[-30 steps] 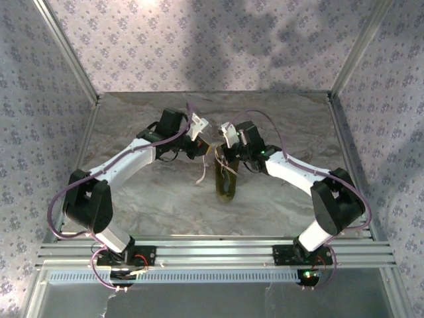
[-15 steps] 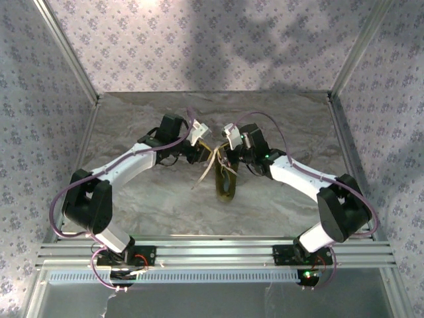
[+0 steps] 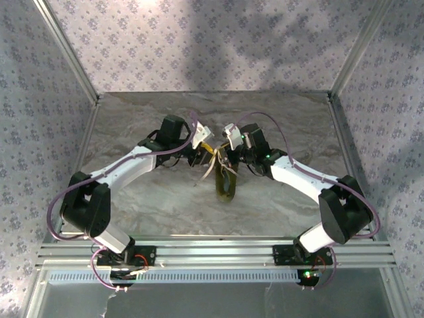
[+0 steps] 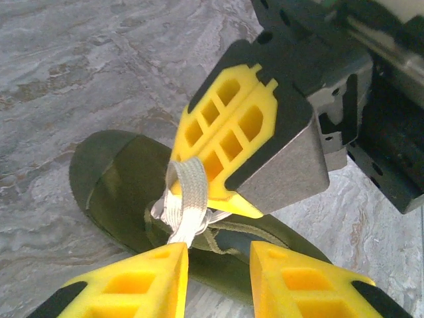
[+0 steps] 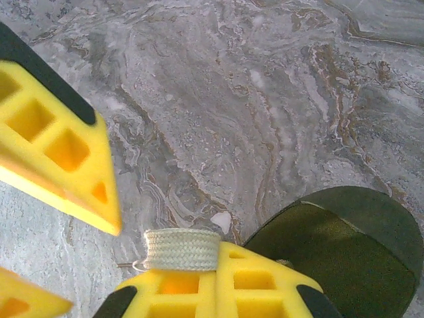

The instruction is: Tie the shoes

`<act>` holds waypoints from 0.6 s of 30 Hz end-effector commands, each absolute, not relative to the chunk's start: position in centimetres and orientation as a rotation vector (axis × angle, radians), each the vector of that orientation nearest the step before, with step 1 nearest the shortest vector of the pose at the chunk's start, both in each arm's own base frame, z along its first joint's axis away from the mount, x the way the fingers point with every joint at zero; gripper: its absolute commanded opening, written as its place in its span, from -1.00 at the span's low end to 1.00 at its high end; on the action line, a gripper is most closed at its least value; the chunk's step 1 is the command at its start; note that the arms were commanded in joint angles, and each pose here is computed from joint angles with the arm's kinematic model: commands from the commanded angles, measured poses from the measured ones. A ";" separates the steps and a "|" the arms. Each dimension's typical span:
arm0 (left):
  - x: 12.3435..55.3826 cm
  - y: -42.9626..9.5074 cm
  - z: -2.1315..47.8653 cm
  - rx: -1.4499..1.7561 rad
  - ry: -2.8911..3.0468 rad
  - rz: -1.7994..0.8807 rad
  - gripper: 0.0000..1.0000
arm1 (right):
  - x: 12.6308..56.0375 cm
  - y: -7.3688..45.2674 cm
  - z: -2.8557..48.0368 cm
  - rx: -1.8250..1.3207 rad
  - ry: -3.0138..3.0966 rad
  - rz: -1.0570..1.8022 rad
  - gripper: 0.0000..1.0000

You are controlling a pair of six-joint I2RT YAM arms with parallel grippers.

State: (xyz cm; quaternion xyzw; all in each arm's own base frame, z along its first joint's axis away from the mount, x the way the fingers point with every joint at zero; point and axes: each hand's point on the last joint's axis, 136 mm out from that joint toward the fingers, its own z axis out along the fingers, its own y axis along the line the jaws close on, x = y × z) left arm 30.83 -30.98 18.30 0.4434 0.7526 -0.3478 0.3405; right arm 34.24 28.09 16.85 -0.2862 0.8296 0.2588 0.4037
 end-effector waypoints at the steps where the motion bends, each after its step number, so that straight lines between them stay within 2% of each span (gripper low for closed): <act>1: 30.9 -32.2 19.4 1.211 1.856 -0.946 -0.40 | 33.7 27.7 17.2 -0.734 2.095 0.656 -1.00; 10: 31.4 -33.2 19.2 1.237 1.839 -0.975 -0.47 | 33.4 27.4 17.0 -0.742 2.104 0.649 -1.00; 15: 31.5 -33.4 19.3 1.242 1.836 -0.977 -0.66 | 33.3 27.3 16.9 -0.747 2.112 0.648 -1.00; 18: 31.6 -33.4 19.3 1.241 1.835 -0.971 -0.65 | 33.2 27.3 16.8 -0.749 2.115 0.648 -1.00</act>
